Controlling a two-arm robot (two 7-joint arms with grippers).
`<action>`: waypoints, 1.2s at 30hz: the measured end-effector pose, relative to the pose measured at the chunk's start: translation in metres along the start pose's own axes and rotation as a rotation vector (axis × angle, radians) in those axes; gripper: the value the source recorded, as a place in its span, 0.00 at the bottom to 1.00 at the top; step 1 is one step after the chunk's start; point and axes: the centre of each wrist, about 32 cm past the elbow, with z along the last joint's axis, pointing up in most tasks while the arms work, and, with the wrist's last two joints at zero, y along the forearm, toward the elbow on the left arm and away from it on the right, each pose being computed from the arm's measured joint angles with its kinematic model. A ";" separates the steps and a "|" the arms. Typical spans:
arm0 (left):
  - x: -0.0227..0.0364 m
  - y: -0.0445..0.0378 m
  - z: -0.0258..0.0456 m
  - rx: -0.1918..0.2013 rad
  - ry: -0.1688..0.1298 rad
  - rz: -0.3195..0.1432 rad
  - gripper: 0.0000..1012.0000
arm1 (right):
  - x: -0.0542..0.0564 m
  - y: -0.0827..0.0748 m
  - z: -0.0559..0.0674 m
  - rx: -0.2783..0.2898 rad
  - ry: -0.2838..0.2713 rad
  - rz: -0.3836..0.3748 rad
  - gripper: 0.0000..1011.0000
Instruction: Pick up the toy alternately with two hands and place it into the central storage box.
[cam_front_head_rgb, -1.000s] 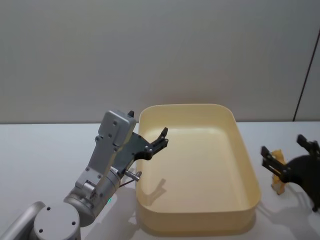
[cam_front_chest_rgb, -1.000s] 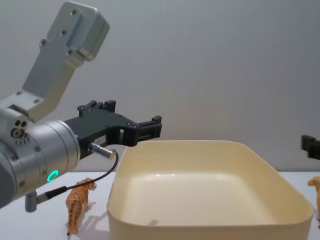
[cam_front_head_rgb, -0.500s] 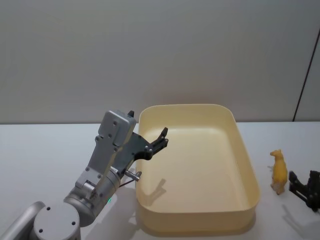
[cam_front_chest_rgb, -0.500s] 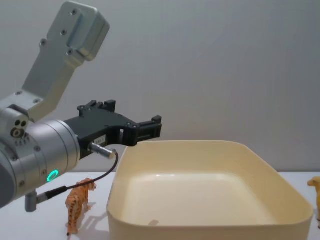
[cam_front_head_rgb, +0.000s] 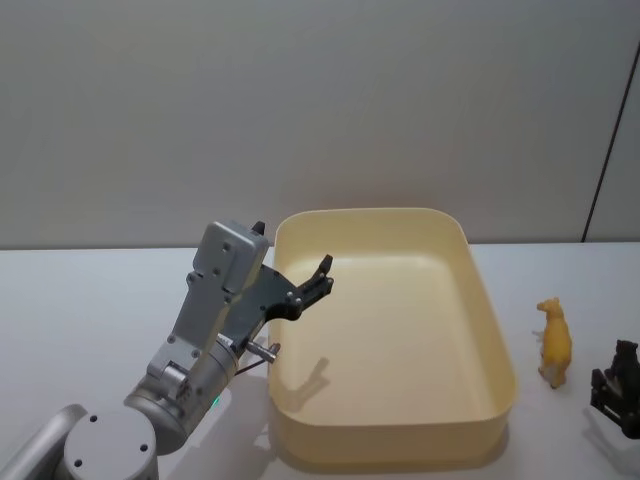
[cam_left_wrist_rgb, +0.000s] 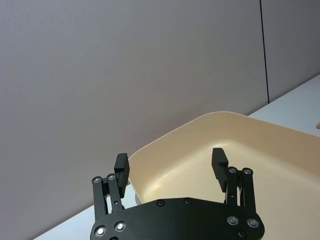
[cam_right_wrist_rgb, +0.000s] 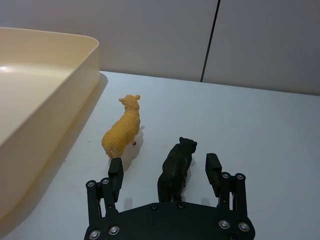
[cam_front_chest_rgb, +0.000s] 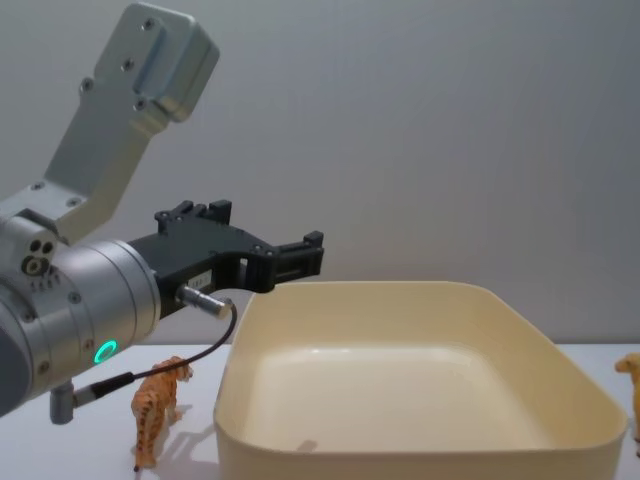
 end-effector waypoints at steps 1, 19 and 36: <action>0.0000 0.0000 0.0000 0.000 0.000 0.000 0.99 | 0.000 0.002 -0.001 -0.004 0.002 -0.002 0.99; 0.0000 0.0000 0.0000 0.000 0.000 0.000 0.99 | -0.002 0.020 -0.014 -0.046 0.012 -0.024 0.93; 0.0000 0.0000 0.0000 0.000 0.000 0.000 0.99 | -0.003 0.025 -0.019 -0.062 0.014 -0.038 0.47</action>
